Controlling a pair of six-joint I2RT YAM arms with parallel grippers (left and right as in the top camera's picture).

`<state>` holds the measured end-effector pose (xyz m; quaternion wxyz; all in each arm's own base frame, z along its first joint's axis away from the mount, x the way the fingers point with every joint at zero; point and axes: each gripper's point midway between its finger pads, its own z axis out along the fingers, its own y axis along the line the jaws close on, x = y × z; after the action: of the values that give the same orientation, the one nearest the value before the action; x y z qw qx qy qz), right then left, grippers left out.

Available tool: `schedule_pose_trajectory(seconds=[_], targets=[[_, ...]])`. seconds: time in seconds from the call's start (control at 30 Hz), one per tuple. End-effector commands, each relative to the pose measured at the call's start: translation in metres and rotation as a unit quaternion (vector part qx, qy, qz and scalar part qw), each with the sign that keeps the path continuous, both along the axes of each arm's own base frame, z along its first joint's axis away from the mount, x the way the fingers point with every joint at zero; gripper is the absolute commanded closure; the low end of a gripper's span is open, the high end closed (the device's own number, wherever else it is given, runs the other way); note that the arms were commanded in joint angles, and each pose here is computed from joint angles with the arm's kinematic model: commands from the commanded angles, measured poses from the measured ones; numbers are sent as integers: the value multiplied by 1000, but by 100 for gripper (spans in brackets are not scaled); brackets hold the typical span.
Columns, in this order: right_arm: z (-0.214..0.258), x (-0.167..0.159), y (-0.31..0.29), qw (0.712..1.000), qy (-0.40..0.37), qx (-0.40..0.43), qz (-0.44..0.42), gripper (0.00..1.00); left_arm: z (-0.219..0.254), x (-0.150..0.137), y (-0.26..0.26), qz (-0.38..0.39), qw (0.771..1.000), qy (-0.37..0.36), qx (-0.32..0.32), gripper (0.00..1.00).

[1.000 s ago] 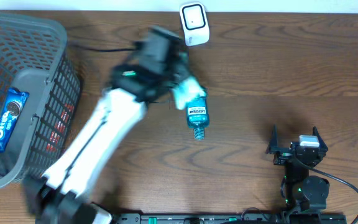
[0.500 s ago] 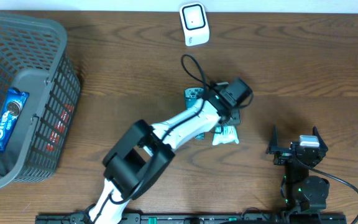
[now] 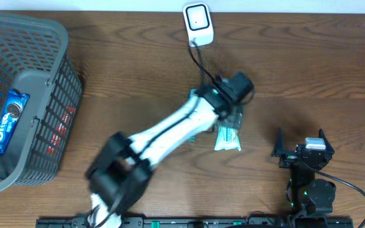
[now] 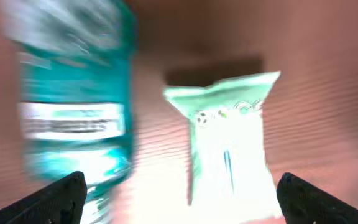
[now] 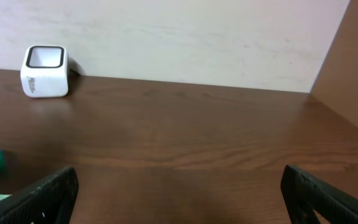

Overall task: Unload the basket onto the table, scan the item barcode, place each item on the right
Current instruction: 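Grasp the mint wipes pack and set it right of the bottle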

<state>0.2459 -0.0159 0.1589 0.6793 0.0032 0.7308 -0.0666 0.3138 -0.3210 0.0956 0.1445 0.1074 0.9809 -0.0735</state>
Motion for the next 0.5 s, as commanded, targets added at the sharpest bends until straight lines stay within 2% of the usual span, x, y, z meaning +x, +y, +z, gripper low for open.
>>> schedule_pose_trajectory(seconds=[0.0, 0.07, 0.1, 0.23, 0.37, 0.47], targets=[[0, 0, -1, 1000, -1, -3, -1, 1, 122, 25, 40, 15, 992, -121, -43, 2], [0, 0, -1, 1000, -1, -3, -1, 1, 161, 24, 67, 36, 986, -149, -64, 2], [0, 0, -1, 1000, -1, -3, -1, 1, 192, 23, 97, 56, 979, -179, -78, 2], [0, 0, -1, 1000, -1, -3, -1, 1, 247, 23, 190, 146, 956, -245, -75, 2], [0, 0, -1, 1000, -1, -3, -1, 1, 286, 10, 306, 296, 904, -306, -43, 2], [0, 0, -1, 1000, -1, -3, -1, 1, 299, -9, 383, 407, 852, -328, -17, 2]])
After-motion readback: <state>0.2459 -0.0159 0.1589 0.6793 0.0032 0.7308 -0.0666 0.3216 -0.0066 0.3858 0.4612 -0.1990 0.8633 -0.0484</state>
